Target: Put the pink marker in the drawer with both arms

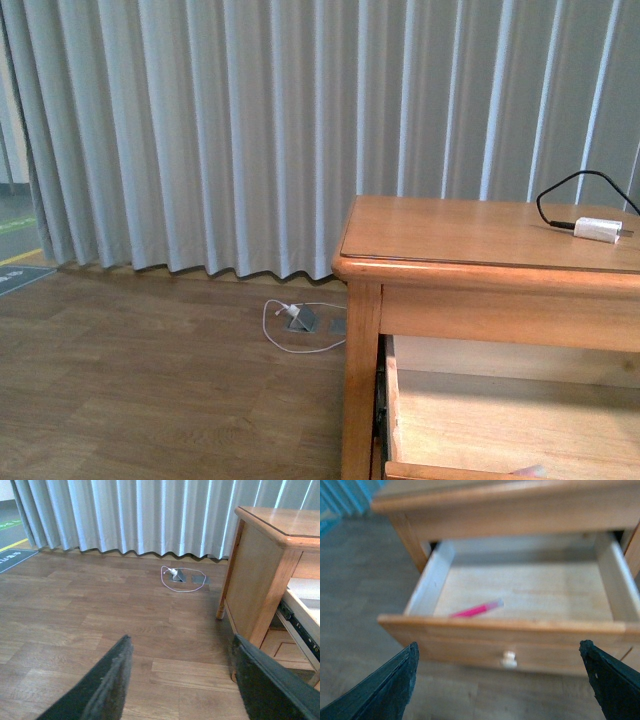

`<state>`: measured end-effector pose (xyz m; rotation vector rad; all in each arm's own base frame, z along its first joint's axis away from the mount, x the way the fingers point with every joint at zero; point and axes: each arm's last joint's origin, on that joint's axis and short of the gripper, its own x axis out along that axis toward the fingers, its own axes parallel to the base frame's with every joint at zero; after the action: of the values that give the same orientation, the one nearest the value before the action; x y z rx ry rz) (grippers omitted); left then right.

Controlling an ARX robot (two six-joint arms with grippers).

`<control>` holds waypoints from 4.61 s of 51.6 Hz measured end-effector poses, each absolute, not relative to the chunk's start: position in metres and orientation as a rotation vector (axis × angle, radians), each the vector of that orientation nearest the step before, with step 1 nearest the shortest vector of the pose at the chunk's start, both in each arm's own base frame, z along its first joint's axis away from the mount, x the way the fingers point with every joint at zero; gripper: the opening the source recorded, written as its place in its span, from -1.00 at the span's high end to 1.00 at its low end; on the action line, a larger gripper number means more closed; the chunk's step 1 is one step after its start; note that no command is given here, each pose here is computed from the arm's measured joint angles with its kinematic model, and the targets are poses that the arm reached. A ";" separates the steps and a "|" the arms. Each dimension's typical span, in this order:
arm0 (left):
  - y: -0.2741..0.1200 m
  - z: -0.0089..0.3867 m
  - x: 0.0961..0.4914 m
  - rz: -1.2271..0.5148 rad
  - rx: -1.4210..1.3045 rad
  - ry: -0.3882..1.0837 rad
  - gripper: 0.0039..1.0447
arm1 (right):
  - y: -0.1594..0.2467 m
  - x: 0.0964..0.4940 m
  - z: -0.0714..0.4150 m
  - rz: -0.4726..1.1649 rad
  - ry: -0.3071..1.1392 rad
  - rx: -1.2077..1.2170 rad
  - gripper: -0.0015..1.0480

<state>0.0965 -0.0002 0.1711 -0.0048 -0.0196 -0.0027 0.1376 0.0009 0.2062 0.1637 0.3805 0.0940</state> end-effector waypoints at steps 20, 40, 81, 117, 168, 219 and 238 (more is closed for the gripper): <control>0.000 0.171 0.097 -0.002 -0.004 -0.020 -0.89 | -0.015 0.208 0.152 0.097 0.757 0.109 -0.84; 0.000 0.171 0.097 -0.002 -0.004 -0.020 -0.89 | -0.019 0.275 0.119 0.004 0.713 0.127 -0.84; 0.000 0.171 0.097 -0.002 -0.004 -0.020 -0.89 | -0.013 0.407 0.093 -0.129 0.429 0.137 -0.84; 0.000 0.171 0.097 -0.002 -0.004 -0.020 -0.89 | -0.022 0.373 0.125 -0.119 0.381 0.173 -0.84; 0.000 0.171 0.097 -0.002 -0.004 -0.019 -0.89 | -0.001 0.149 0.227 -0.003 -0.004 0.027 -0.08; 0.000 0.171 0.097 -0.002 -0.004 -0.019 -0.89 | 0.000 0.112 0.168 -0.002 -0.005 0.004 0.97; 0.000 0.171 0.097 -0.001 -0.004 -0.019 -0.89 | 0.000 0.100 0.163 -0.002 0.023 0.003 0.97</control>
<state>0.0965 -0.0002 0.1711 -0.0044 -0.0193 -0.0012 0.0998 -0.0003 0.1635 0.0033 0.0227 -0.0019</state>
